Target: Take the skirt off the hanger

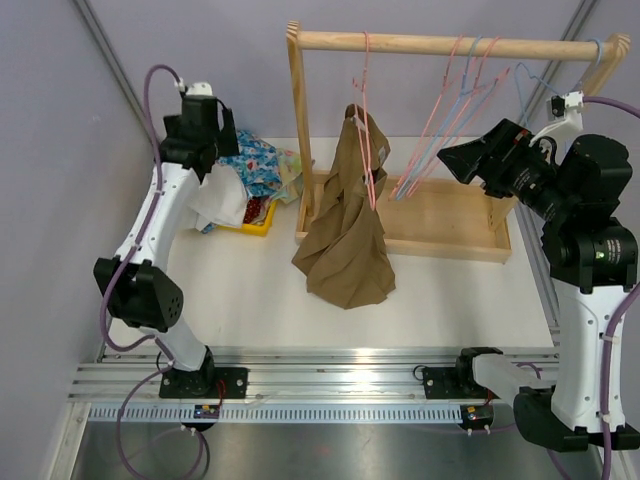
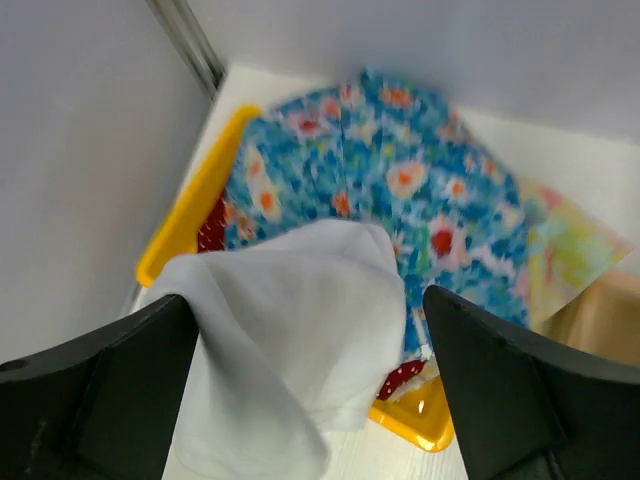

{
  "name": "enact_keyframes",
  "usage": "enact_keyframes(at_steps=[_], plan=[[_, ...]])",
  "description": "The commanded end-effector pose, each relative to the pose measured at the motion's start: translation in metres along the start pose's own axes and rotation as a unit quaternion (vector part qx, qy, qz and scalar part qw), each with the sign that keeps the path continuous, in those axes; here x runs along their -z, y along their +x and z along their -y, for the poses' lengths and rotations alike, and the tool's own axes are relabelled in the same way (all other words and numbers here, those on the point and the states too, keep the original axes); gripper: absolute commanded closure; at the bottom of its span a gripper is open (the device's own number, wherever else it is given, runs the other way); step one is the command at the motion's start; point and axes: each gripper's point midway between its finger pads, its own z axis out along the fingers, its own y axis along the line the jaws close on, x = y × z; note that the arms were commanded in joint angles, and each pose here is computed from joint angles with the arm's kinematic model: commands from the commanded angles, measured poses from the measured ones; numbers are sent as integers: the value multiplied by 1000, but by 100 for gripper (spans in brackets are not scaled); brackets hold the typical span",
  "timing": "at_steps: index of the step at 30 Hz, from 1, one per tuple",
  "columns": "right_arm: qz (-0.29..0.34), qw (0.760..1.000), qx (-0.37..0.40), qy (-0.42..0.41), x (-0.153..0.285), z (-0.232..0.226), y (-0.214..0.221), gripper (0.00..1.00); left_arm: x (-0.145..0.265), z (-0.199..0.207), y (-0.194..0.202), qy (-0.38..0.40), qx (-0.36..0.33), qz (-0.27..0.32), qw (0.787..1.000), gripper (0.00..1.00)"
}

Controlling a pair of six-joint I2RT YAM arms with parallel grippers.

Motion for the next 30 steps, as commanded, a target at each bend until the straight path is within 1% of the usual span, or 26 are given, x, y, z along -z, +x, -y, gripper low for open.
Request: enact_keyframes(at_steps=[1,2,5,6,8,9,10,11,12,13,14,15,17,18,20,21,22,23,24,25,26,27,28,30], plan=[[15,999,18,-30,16,-19,-6,2,-3,22,31,63,54,-24,996,1],[12,999,20,-40,18,-23,-6,2,-2,22,32,65,58,-21,996,1],[11,995,29,-91,26,-45,-8,3,21,19,17,83,68,4,994,1],[14,993,31,-112,31,-56,-11,3,32,17,11,89,69,11,994,1],[22,985,43,-165,40,-79,-18,3,64,7,-14,98,76,47,991,1],[20,983,35,-181,41,-86,-21,3,74,4,-18,102,70,53,991,1],[25,976,42,-211,46,-100,-27,3,84,0,-23,104,67,61,990,1],[18,975,34,-220,39,-102,-30,3,100,-7,-31,107,66,72,989,1],[12,973,15,-232,37,-107,-32,4,105,-10,-31,108,52,75,990,1],[17,969,16,-246,33,-111,-38,5,109,-12,-30,107,44,75,990,1],[9,966,10,-256,29,-113,-38,6,113,-16,-24,105,35,63,992,1],[2,967,-4,-255,16,-108,-39,6,116,-20,-20,99,29,59,993,1],[7,968,-4,-253,4,-107,-46,7,123,-25,-15,97,32,57,993,1],[-4,968,-4,-250,-12,-103,-44,7,134,-28,-8,105,43,62,992,1],[-3,972,2,-235,-24,-107,-48,7,147,-29,-4,120,61,75,988,1],[-28,971,15,-236,-48,-110,-34,8,158,-29,4,135,74,77,985,1],[-20,977,21,-211,-49,-113,-40,9,163,-29,9,143,80,79,983,1],[-42,981,20,-190,-75,-106,-30,10,167,-28,13,151,85,78,982,1],[-30,979,42,-195,-72,-120,-36,11,174,-30,21,155,93,77,981,1],[-40,987,35,-152,-84,-107,-30,12,176,-32,25,156,97,76,980,1],[-51,989,36,-131,-102,-99,-22,13,179,-31,30,162,99,74,979,1],[-43,991,52,-119,-104,-98,-25,14,182,-31,34,166,101,72,978,1],[-44,994,55,-86,-112,-91,-18,15,185,-33,42,167,103,70,978,1],[-50,995,70,-58,-127,-81,-8,15,189,-34,50,172,102,67,978,1]])
